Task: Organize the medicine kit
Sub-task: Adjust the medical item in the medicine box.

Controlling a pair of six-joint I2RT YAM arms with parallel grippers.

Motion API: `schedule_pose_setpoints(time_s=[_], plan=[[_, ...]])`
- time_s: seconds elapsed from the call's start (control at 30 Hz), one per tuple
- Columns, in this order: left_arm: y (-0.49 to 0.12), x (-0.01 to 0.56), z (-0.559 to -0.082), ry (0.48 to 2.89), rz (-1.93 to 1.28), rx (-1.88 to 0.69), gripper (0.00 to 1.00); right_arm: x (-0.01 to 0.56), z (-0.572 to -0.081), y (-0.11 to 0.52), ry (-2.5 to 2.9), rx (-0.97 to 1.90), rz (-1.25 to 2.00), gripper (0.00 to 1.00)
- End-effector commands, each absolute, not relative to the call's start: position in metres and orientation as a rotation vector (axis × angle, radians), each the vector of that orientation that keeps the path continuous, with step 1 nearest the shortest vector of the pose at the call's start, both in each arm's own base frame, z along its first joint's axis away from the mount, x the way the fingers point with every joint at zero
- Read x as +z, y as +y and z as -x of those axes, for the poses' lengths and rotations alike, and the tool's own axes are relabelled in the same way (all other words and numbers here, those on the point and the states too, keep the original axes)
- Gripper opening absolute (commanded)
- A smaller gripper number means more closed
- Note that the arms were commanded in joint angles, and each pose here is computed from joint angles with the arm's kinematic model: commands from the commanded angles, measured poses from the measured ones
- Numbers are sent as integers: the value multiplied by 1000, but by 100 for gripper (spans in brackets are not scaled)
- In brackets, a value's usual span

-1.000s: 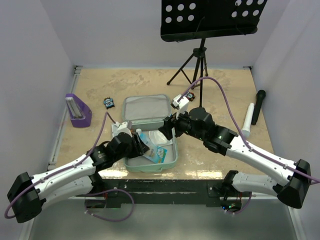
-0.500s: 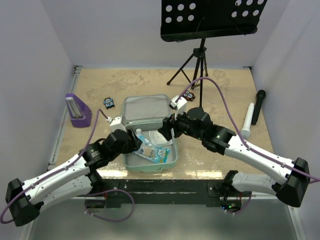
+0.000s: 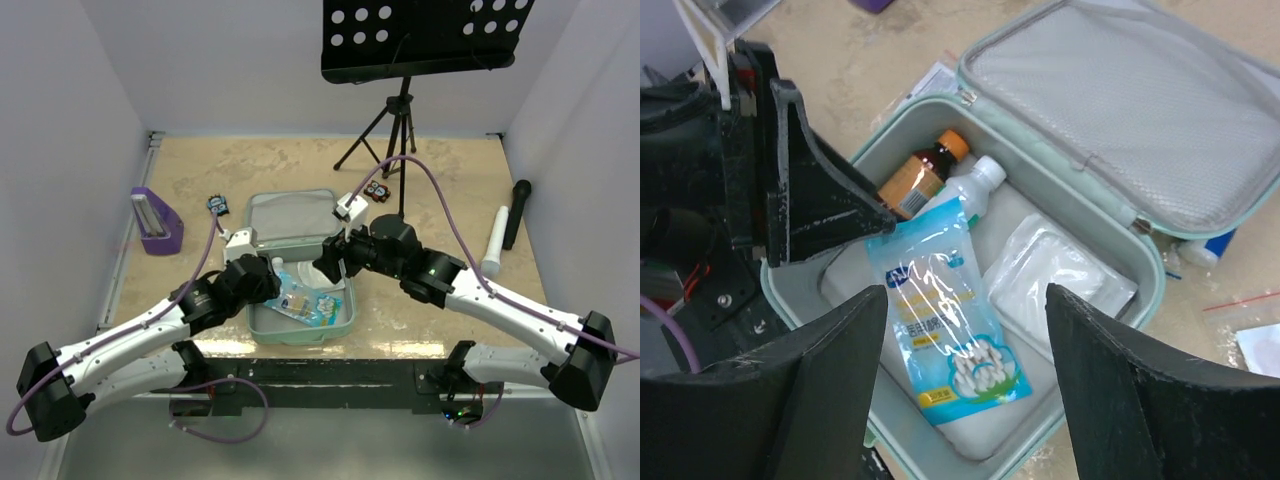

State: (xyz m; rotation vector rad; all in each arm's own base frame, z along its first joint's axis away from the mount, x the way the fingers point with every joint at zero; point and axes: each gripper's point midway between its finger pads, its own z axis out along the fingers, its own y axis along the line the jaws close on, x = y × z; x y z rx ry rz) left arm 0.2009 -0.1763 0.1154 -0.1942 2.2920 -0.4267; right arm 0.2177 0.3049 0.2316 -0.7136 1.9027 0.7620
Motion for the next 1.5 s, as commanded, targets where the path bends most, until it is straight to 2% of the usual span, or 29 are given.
schedule_pose_setpoints(time_s=[0.0, 0.13, 0.37, 0.57, 0.63, 0.73, 0.8, 0.93, 1.03, 1.47], plan=[[-163, 138, -214, 2200, 295, -380, 52, 213, -195, 331, 1912, 834, 886, 70], [-146, 149, -216, 2138, 420, -373, 51, 184, -182, 345, 1980, 776, 972, 72], [-123, 139, -217, 2102, 546, -365, 50, 173, -203, 358, 2036, 738, 829, 65], [-119, 131, -214, 2108, 555, -369, 49, 165, -218, 388, 2031, 761, 822, 64], [-118, 131, -213, 2105, 553, -371, 49, 160, -228, 391, 2047, 732, 793, 58], [-115, 130, -211, 2103, 556, -369, 49, 149, -249, 386, 2099, 646, 708, 40], [-113, 128, -209, 2099, 560, -370, 49, 147, -263, 380, 2107, 585, 651, 31], [-113, 124, -207, 2104, 567, -379, 49, 134, -276, 373, 2139, 494, 644, 21], [-115, 125, -208, 2113, 548, -381, 49, 122, -278, 372, 2157, 436, 707, 17], [-109, 125, -206, 2067, 588, -410, 48, 93, -266, 382, 2205, 483, 793, 14]])
